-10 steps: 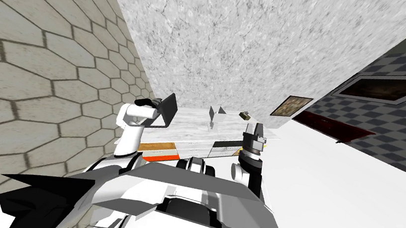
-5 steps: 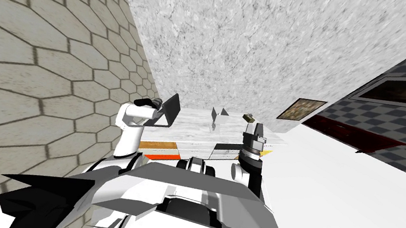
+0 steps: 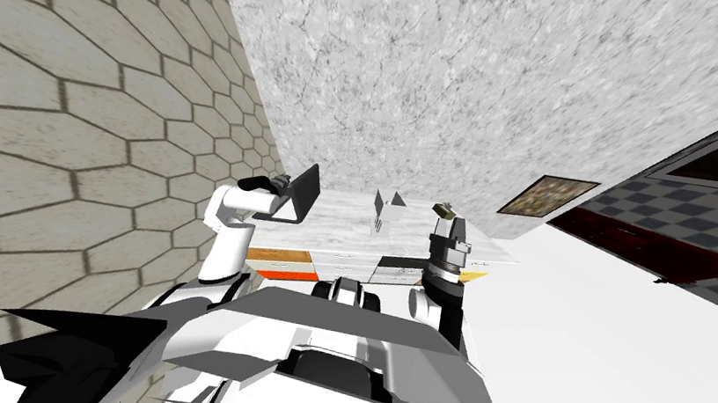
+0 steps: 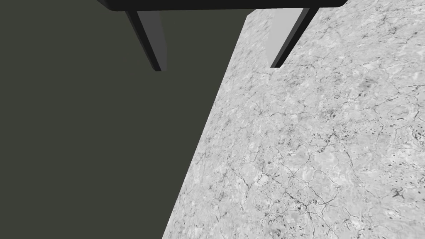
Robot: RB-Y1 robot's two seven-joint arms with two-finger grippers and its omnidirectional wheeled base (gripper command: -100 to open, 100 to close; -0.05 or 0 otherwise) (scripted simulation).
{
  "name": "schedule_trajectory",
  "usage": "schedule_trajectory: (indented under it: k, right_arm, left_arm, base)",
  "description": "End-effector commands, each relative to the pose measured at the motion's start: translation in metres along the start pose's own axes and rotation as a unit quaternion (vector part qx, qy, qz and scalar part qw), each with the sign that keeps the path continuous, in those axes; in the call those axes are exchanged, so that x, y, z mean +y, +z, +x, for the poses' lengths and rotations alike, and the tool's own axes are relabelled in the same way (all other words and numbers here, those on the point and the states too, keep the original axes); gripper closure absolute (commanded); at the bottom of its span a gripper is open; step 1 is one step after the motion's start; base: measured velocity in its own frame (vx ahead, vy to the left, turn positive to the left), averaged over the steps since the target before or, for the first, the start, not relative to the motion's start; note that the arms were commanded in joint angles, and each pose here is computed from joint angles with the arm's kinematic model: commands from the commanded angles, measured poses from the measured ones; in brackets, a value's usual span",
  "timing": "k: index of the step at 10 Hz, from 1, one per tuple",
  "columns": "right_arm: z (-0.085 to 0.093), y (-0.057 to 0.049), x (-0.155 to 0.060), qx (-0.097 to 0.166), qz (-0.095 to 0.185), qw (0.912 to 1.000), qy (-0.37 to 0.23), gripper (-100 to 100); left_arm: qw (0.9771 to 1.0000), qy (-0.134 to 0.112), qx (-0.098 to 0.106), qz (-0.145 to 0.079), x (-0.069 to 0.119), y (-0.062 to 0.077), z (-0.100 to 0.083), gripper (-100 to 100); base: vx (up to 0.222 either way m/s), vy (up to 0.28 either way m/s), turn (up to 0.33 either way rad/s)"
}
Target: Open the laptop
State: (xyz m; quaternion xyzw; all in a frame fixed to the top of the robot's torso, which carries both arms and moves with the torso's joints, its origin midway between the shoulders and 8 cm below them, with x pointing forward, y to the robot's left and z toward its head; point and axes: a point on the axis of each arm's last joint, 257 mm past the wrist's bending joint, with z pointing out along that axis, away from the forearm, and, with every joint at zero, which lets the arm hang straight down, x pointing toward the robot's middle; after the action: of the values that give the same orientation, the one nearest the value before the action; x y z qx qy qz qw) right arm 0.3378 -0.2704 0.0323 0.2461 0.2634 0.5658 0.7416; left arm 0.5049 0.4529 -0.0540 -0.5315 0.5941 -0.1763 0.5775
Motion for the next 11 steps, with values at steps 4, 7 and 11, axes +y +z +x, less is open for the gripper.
schedule_trajectory:
  k: [4, 7, 11]
  right_arm:
    - [0.000, 0.000, 0.000, 0.000, 0.000, 1.0000, 0.000, 0]
    - [0.000, 0.000, 0.000, 0.000, 0.000, 1.0000, 0.000, 0]
    - [0.000, 0.000, 0.000, 0.000, 0.000, 1.0000, 0.000, 0]
  left_arm:
    - [0.9996, -0.028, 0.008, -0.001, 0.001, 0.006, 0.002, 100]
    - [0.9943, -0.102, 0.031, -0.010, 0.002, 0.013, 0.007, 100]
    - [0.9869, -0.153, 0.049, -0.016, 0.001, 0.017, 0.012, 100]
  base:
    - [-0.012, 0.017, -0.008]
    - [-0.065, 0.181, -0.026]
    - [-0.052, 0.168, -0.024]
